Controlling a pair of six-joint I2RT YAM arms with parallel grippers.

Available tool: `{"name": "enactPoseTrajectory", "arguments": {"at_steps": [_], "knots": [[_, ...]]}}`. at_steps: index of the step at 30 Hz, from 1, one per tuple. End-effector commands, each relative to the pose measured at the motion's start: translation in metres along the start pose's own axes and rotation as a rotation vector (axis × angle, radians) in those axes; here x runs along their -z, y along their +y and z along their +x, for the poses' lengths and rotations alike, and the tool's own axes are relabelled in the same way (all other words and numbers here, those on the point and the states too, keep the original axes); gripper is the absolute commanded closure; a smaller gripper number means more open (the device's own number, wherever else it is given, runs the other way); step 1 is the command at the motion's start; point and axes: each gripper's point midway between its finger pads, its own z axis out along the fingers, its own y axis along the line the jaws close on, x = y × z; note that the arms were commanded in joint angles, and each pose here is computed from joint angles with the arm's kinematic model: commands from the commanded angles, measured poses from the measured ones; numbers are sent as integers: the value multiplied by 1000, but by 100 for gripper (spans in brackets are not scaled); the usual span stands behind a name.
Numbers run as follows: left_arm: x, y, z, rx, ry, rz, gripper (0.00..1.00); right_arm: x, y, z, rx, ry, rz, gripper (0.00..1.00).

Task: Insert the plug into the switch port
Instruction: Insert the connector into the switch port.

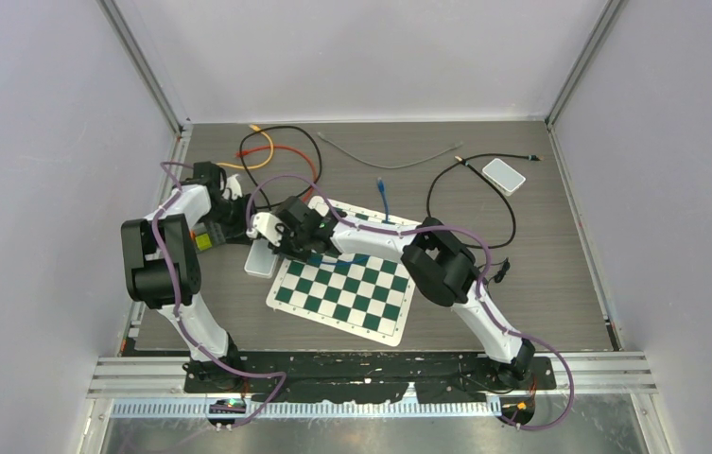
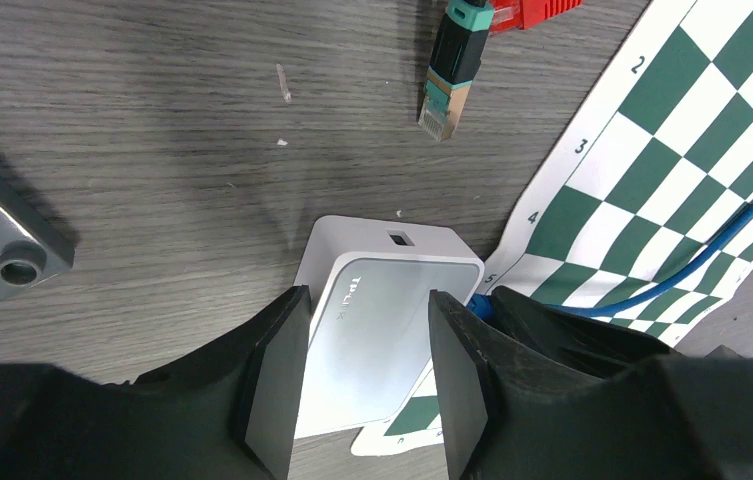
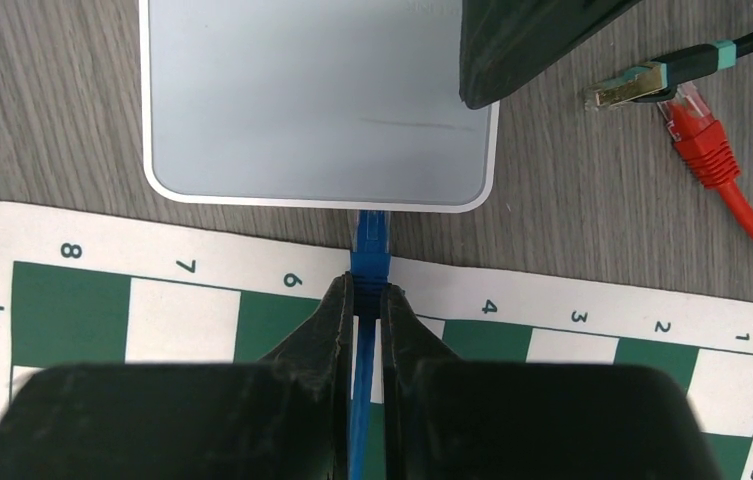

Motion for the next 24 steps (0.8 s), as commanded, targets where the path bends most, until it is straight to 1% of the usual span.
{"name": "enactPoseTrajectory", "arguments": {"at_steps": [1,6,12,20,24], "knots": [[-1,-20,22,57,87,98,52,8,-19,-67,22,-178,76,95],[-4,-20,39,118,145,104,54,6,-22,-73,-12,-196,92,95],[-10,-29,45,168,147,172,57,6,-20,-80,-25,-240,91,95],[-9,-33,50,165,154,204,61,8,-12,-96,21,-310,58,95],[-9,-36,52,159,163,219,62,6,-11,-104,37,-317,67,95]]}}
